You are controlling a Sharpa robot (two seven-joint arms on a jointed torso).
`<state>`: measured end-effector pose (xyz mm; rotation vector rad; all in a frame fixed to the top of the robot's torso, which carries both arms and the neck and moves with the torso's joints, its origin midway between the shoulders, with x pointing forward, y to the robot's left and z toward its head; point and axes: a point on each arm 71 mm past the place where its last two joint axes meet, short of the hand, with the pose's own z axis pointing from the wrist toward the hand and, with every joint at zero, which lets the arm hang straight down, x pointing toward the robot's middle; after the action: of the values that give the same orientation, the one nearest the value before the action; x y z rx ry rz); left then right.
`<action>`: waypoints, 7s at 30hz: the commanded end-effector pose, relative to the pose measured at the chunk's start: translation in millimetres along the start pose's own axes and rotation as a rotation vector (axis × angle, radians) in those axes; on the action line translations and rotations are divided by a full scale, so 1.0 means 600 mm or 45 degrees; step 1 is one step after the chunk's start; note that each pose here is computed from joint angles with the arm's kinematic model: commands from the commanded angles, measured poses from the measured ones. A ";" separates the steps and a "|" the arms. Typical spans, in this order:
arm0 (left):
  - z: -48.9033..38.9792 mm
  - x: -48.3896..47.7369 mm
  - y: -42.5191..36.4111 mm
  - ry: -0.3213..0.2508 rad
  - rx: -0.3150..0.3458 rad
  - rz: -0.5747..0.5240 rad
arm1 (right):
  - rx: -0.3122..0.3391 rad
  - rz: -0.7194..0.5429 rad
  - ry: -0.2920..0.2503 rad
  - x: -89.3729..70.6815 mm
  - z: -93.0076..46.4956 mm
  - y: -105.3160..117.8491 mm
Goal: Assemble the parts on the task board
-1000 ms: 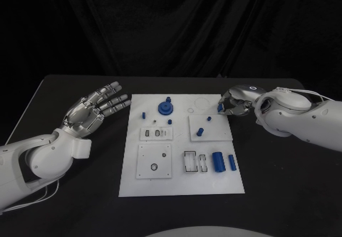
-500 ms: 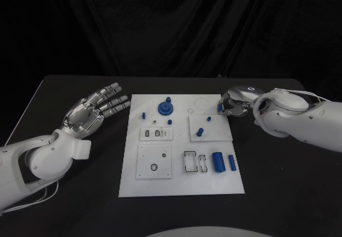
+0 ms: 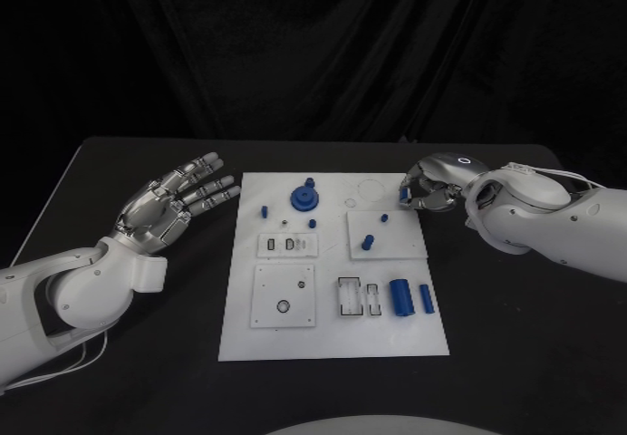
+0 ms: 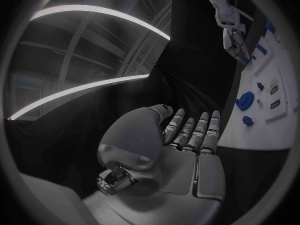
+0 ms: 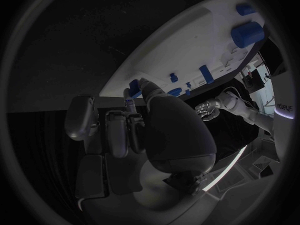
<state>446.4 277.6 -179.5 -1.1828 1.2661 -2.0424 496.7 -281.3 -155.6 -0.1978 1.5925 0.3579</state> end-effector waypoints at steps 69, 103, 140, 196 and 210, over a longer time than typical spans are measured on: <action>0.003 0.001 0.012 0.015 -0.035 -0.018 | -0.499 -0.165 0.089 0.045 0.040 0.322; 0.001 -0.004 0.017 0.013 -0.053 -0.023 | -0.459 -0.193 0.172 0.070 0.046 0.322; -0.010 0.013 0.008 -0.063 -0.118 0.204 | -0.610 0.371 -0.048 -0.016 0.023 0.269; 0.169 0.082 0.032 0.223 -1.243 1.725 | -0.171 0.850 -0.075 0.083 -0.036 0.031; 0.211 0.094 0.060 0.252 -1.395 1.859 | -0.167 0.853 -0.049 0.089 -0.036 0.026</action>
<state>522.3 156.0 -157.6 -0.0794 2.3313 -0.4042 468.9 -269.7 -204.6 0.2534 1.5571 0.9667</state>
